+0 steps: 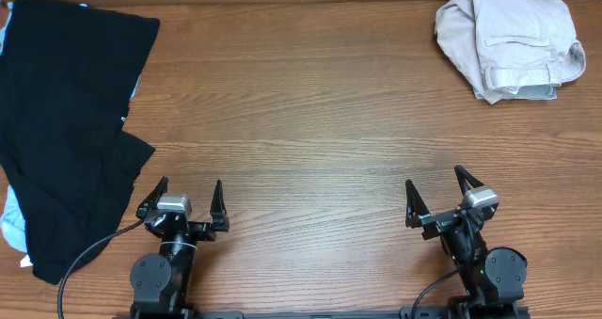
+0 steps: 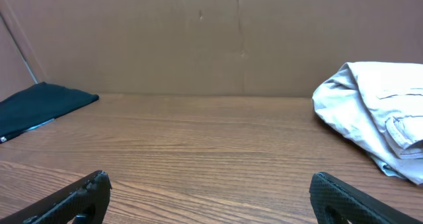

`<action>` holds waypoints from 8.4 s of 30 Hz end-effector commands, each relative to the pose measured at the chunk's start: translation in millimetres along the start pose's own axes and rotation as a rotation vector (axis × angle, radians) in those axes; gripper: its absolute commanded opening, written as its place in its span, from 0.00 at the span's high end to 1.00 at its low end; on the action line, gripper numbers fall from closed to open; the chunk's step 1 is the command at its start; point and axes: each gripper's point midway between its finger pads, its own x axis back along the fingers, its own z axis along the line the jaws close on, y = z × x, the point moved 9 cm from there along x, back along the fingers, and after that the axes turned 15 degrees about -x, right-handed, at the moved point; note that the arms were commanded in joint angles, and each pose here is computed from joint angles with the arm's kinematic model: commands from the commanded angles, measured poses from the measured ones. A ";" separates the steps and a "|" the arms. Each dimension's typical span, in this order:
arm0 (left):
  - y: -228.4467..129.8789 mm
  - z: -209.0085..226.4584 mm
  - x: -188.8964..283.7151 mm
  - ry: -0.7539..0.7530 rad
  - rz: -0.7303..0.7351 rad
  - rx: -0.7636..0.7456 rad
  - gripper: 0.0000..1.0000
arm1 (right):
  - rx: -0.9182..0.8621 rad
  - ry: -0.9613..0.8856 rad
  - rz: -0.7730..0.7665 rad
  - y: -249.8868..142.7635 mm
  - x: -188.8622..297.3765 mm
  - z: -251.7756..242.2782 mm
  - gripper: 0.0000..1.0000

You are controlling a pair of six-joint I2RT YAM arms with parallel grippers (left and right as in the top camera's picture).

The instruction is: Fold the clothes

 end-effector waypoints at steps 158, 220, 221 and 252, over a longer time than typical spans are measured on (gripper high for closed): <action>10.7 126.5 -252.6 -0.095 1.458 0.106 0.96 | -0.414 -0.173 0.983 100.7 -167.1 19.2 0.01; 487.6 44.7 -83.3 -0.579 -0.338 0.110 0.96 | -0.264 0.242 0.946 66.3 -215.1 113.9 0.78; 487.5 44.5 -83.4 -0.582 -0.338 0.110 0.96 | -0.262 0.246 0.940 66.9 -215.8 114.2 0.95; 495.8 41.3 -72.6 -0.649 -0.388 0.104 0.96 | -0.315 0.363 1.106 4.6 -236.0 131.2 0.27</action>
